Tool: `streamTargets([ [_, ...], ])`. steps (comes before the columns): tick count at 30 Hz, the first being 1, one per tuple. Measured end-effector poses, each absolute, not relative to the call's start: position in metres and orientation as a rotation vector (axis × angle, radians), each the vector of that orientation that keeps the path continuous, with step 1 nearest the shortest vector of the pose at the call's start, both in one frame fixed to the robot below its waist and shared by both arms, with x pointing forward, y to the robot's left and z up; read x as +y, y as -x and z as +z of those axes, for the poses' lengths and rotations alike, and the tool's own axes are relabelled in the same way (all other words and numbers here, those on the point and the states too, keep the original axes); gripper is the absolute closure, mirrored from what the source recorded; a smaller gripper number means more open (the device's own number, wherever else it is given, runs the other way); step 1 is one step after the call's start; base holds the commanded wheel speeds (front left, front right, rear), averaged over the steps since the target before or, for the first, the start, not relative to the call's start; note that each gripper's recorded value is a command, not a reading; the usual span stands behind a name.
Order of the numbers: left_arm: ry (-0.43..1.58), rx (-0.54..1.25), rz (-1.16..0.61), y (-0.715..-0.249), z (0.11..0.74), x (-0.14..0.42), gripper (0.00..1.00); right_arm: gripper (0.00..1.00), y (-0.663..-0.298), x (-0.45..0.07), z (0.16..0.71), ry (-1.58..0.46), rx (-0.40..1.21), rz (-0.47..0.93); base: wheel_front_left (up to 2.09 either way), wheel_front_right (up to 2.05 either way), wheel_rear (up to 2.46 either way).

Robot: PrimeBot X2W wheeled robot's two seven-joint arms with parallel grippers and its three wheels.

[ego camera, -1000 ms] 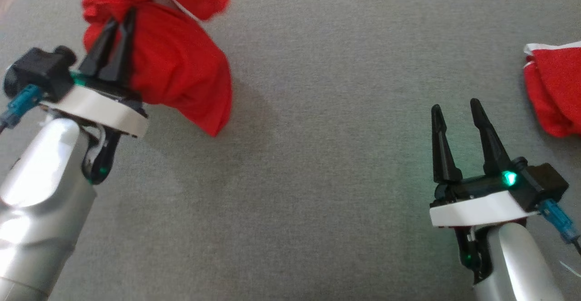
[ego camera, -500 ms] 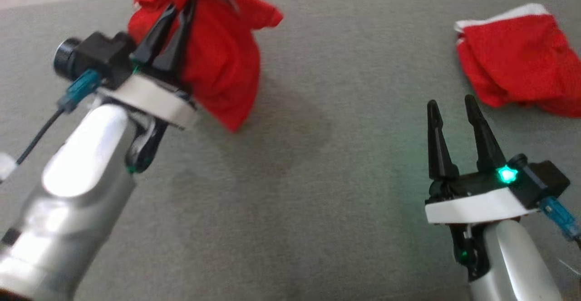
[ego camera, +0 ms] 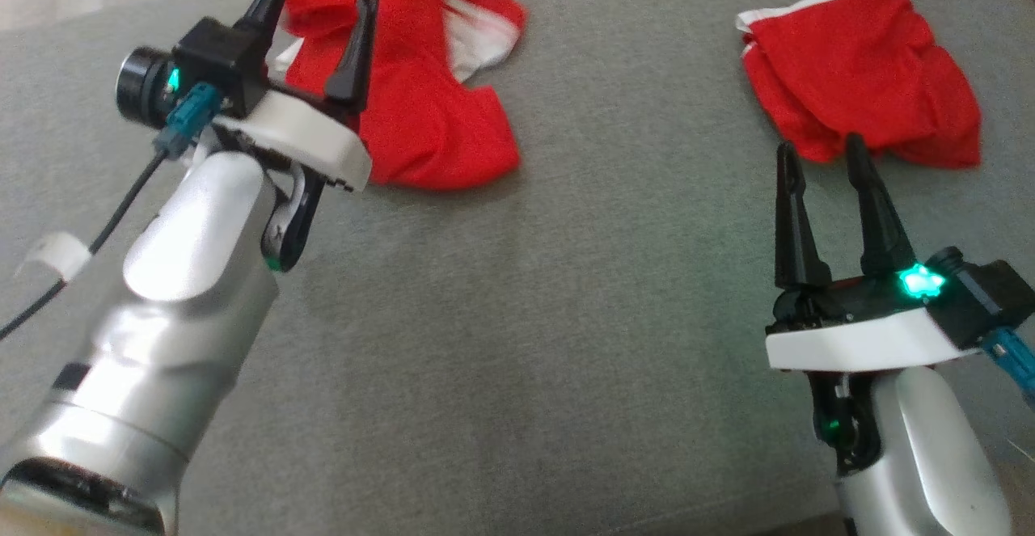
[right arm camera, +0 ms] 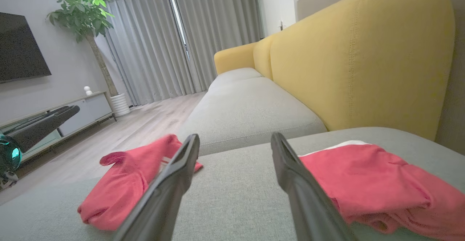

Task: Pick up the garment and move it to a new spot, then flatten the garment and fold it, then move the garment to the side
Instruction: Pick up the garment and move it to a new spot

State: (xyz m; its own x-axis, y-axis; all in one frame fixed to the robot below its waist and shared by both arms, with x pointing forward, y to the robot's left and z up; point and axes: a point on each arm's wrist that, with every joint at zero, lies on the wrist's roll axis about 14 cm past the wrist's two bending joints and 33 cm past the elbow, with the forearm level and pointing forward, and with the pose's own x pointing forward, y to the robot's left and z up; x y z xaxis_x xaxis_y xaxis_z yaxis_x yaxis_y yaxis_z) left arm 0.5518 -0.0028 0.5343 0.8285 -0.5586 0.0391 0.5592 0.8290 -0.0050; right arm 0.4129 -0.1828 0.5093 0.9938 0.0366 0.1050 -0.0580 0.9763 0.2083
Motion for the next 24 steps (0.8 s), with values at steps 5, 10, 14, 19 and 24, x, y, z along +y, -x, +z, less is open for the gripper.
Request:
streamTargets([
  [5, 0.041, 0.004, -0.526, -0.535, 0.517, 0.030, 0.00, 0.00, -0.419, -0.172, 0.515, -0.219, -0.118, 0.078, 0.00, 0.00, 0.00],
  [10, 0.082, 0.035, -0.445, -0.499, 0.502, 0.069, 0.00, 0.00, -0.418, -0.159, 0.511, -0.205, -0.107, 0.116, 0.00, 0.00, 0.00],
  [14, 0.121, 0.030, -0.360, -0.467, 0.499, 0.100, 0.00, 0.00, -0.416, -0.145, 0.507, -0.193, -0.090, 0.153, 0.00, 0.00, 0.00],
  [19, 0.153, 0.043, -0.275, -0.429, 0.489, 0.125, 0.00, 0.00, -0.415, -0.132, 0.507, -0.184, -0.087, 0.190, 0.00, 0.00, 0.00],
  [24, 0.234, 0.049, -0.172, -0.392, 0.481, 0.136, 0.00, 0.00, -0.410, -0.121, 0.506, -0.179, -0.077, 0.222, 0.00, 0.00, 0.00],
])
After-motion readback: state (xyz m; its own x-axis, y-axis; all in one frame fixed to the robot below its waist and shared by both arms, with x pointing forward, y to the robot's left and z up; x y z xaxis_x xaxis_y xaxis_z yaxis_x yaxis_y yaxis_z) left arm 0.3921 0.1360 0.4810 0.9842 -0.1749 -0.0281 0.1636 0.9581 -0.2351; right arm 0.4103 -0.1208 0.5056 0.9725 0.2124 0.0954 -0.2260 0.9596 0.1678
